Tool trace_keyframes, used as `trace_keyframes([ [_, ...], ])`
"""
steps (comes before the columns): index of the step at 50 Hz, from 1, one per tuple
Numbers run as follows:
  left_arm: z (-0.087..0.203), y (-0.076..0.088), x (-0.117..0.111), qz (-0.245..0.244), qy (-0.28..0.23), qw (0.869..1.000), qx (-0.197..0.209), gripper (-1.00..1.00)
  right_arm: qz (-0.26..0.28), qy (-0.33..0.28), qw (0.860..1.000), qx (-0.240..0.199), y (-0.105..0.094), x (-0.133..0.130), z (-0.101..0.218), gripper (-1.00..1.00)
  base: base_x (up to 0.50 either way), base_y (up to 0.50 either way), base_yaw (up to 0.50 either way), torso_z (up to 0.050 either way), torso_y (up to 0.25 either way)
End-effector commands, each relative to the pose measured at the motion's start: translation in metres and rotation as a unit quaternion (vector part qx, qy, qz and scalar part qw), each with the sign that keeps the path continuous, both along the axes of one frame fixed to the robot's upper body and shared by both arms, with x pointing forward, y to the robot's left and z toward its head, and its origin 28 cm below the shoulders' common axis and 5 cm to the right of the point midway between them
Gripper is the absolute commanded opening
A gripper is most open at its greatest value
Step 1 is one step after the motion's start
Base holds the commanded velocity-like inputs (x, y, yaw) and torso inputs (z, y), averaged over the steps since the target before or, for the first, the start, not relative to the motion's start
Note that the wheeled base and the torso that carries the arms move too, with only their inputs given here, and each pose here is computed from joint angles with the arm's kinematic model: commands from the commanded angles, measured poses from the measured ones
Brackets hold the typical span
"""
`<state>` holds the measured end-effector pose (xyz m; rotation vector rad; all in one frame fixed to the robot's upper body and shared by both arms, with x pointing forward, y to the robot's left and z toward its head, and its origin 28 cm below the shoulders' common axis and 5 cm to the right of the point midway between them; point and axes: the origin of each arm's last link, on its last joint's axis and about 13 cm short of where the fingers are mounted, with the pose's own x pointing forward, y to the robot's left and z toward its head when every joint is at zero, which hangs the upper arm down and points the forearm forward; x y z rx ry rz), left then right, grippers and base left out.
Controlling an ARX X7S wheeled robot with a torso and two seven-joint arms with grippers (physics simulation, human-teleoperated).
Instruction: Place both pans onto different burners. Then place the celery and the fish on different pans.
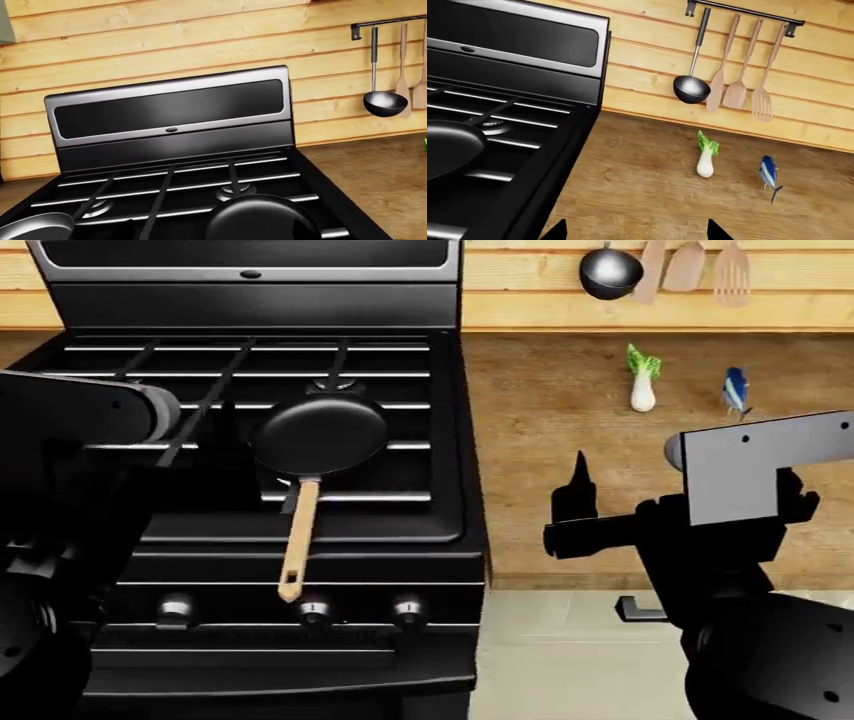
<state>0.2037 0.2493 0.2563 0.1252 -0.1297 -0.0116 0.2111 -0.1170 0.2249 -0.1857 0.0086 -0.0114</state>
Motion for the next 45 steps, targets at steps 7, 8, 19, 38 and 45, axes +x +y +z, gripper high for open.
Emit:
trace_keyframes([
  [7,-0.0010,-0.0010,-0.0001,-0.004,-0.001,1.000,-0.002,1.00,-0.002,-0.002,1.000,0.001,-0.0016,-0.0027,-0.0011,1.00,0.00,-0.50,0.00,0.000,0.000],
  [8,-0.0013,-0.0009,-0.0003,-0.004,-0.001,1.000,-0.003,1.00,-0.002,-0.002,1.000,0.001,-0.0016,-0.0030,-0.0011,1.00,0.00,-0.50,0.00,0.000,0.000],
  [19,-0.0040,0.0004,-0.0008,-0.002,-0.001,1.000,-0.007,1.00,-0.001,-0.002,1.000,-0.001,-0.0003,-0.0030,-0.0012,1.00,0.00,-0.50,0.00,0.000,0.000],
  [38,-0.0016,0.0004,-0.0011,-0.004,-0.005,1.000,-0.011,1.00,0.001,-0.003,1.000,-0.001,0.0002,-0.0029,0.0008,1.00,0.00,-0.50,0.00,0.000,0.000],
  [45,-0.0025,0.0006,-0.0004,-0.005,-0.004,1.000,-0.012,1.00,0.000,-0.001,1.000,0.000,0.0000,-0.0019,-0.0006,1.00,0.00,-0.50,0.00,0.000,0.000],
])
